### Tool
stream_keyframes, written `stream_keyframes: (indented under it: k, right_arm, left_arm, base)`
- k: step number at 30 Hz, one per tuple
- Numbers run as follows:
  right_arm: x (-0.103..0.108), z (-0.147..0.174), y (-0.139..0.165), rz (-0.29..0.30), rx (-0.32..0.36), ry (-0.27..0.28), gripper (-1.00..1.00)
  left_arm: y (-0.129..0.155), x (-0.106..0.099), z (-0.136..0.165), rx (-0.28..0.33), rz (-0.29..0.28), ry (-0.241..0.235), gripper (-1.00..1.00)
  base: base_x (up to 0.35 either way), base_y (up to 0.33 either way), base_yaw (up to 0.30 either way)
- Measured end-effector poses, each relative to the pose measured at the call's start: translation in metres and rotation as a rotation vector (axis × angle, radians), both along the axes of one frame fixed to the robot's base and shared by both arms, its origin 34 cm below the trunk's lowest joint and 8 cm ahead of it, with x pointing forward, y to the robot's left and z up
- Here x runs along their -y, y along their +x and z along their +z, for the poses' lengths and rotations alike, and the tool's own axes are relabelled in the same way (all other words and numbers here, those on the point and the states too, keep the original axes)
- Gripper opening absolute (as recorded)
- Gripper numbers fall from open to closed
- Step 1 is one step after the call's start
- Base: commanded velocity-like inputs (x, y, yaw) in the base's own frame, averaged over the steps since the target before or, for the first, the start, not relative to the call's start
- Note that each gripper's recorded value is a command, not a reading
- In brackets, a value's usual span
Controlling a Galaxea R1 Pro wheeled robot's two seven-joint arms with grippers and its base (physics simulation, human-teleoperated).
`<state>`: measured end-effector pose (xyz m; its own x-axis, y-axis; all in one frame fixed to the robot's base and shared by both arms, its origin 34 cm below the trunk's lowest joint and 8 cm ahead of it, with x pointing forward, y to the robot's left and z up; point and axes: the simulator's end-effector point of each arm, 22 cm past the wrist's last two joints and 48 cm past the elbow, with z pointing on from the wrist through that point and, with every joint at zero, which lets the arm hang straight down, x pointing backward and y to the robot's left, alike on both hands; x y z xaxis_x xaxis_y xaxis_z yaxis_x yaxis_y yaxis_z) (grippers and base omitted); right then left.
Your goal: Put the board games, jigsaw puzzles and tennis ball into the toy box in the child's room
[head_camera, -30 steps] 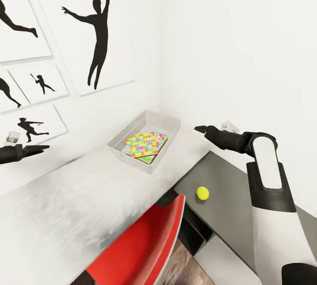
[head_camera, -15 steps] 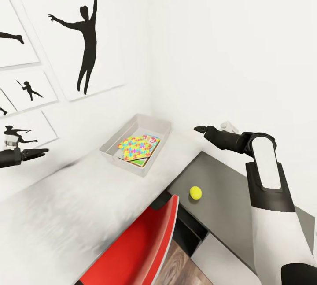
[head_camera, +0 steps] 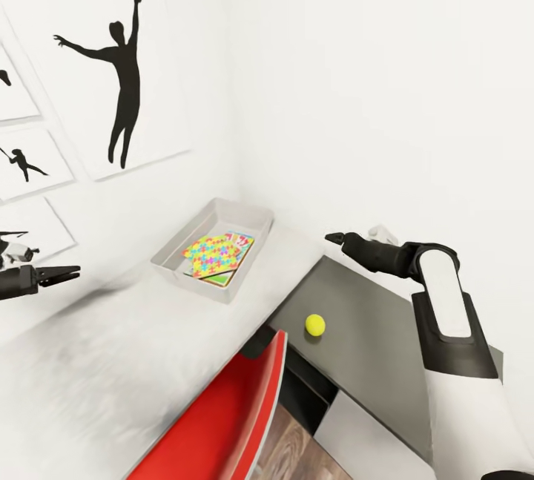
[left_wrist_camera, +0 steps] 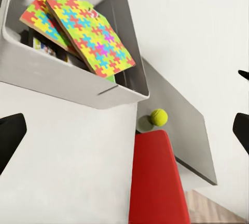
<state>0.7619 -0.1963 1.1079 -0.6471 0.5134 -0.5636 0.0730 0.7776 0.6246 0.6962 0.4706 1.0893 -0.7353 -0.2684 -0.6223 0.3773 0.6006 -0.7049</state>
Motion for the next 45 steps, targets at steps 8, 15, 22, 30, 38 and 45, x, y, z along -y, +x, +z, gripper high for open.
stream_keyframes:
  k: [8, 15, 22, 30, 38, 45]
  right_arm:
    - [0.003, -0.057, -0.042, -0.002, -0.107, -0.002, 1.0]
    - [-0.008, -0.105, -0.087, 0.023, -0.191, 0.045, 1.0]
    - [-0.021, -0.118, -0.109, 0.052, -0.209, 0.095, 1.0]
    - [-0.024, -0.128, -0.128, 0.055, -0.232, 0.111, 1.0]
    - [-0.028, -0.115, -0.128, 0.069, -0.196, 0.128, 1.0]
    - [-0.029, -0.109, -0.13, 0.079, -0.178, 0.144, 1.0]
  left_arm:
    - [-0.012, -0.008, -0.011, -0.028, 0.029, -0.01, 1.0]
    - [-0.029, -0.019, -0.024, -0.057, 0.049, 0.001, 1.0]
    - [-0.036, -0.021, -0.025, -0.059, 0.053, 0.004, 1.0]
    - [-0.038, -0.022, -0.02, -0.051, 0.054, 0.004, 1.0]
    - [-0.039, -0.023, -0.014, -0.04, 0.055, 0.005, 1.0]
    - [-0.04, -0.023, -0.008, -0.03, 0.055, 0.005, 1.0]
  base:
    - [0.0, 0.0, -0.182]
    - [0.0, 0.0, -0.185]
    - [0.0, 0.0, -0.185]
    - [0.0, 0.0, -0.185]
    - [0.0, 0.0, -0.185]
    - [-0.001, 0.0, -0.185]
